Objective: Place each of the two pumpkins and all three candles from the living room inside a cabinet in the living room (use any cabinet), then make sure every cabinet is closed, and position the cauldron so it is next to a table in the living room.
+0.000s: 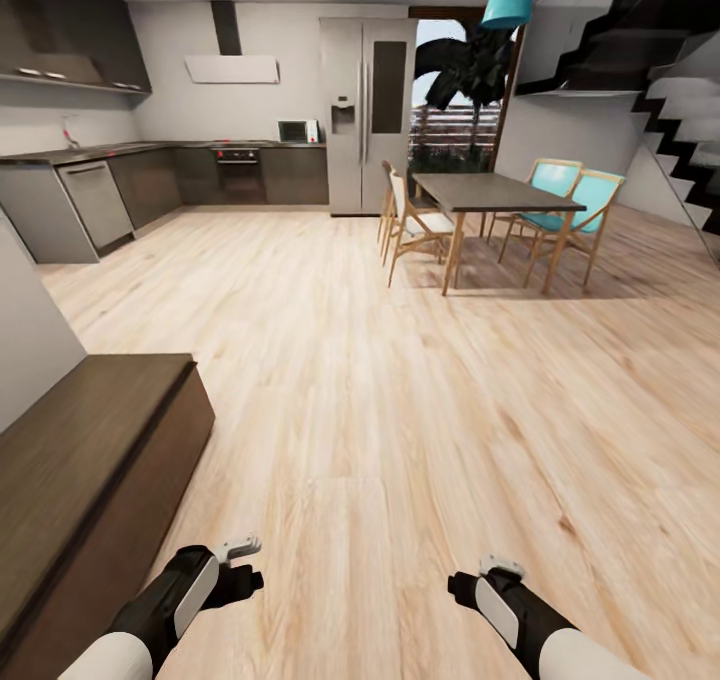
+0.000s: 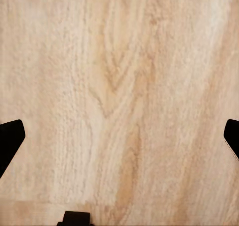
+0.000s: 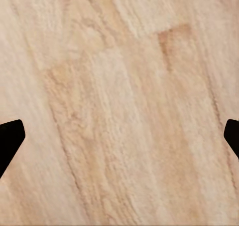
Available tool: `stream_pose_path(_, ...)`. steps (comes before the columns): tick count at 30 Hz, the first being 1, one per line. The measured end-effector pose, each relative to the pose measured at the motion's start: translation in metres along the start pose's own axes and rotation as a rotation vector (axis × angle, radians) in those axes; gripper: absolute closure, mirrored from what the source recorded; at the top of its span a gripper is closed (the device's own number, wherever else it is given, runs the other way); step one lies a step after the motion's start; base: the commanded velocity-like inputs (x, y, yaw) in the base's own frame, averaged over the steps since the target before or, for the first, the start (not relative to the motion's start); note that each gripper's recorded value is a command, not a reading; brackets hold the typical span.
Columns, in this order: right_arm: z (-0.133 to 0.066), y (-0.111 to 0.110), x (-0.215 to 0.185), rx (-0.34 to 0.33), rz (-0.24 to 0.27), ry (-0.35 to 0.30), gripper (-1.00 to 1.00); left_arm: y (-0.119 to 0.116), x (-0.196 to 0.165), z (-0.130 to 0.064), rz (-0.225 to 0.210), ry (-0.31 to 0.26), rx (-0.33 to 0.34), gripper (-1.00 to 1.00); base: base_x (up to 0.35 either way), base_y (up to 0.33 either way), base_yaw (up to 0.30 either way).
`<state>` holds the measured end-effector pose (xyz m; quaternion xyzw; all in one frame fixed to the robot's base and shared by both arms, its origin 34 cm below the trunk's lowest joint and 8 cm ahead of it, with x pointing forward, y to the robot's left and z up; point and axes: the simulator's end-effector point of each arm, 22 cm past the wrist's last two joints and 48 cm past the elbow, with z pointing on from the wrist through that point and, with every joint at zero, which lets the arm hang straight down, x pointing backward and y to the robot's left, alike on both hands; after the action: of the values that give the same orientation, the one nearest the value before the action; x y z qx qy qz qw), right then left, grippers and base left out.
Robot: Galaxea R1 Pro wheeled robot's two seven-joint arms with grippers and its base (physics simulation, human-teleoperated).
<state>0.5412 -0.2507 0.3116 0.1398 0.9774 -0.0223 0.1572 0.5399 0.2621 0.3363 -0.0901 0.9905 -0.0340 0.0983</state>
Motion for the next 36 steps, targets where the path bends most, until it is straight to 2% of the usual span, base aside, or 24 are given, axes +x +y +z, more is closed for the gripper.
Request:
stream_pose_path(17, 0.006, -0.002, 0.010, 0.006, -0.001, 0.024, -1.00, 0.002, 0.006, 0.007, 0.001, 0.014, -0.005, -1.00, 0.327, 0.039, -0.140)
stream_pose_path(36, 0.007, -0.002, 0.010, 0.006, -0.002, 0.024, -1.00, 0.001, 0.007, 0.009, 0.001, 0.014, -0.005, -1.00, 0.332, 0.000, -0.007)
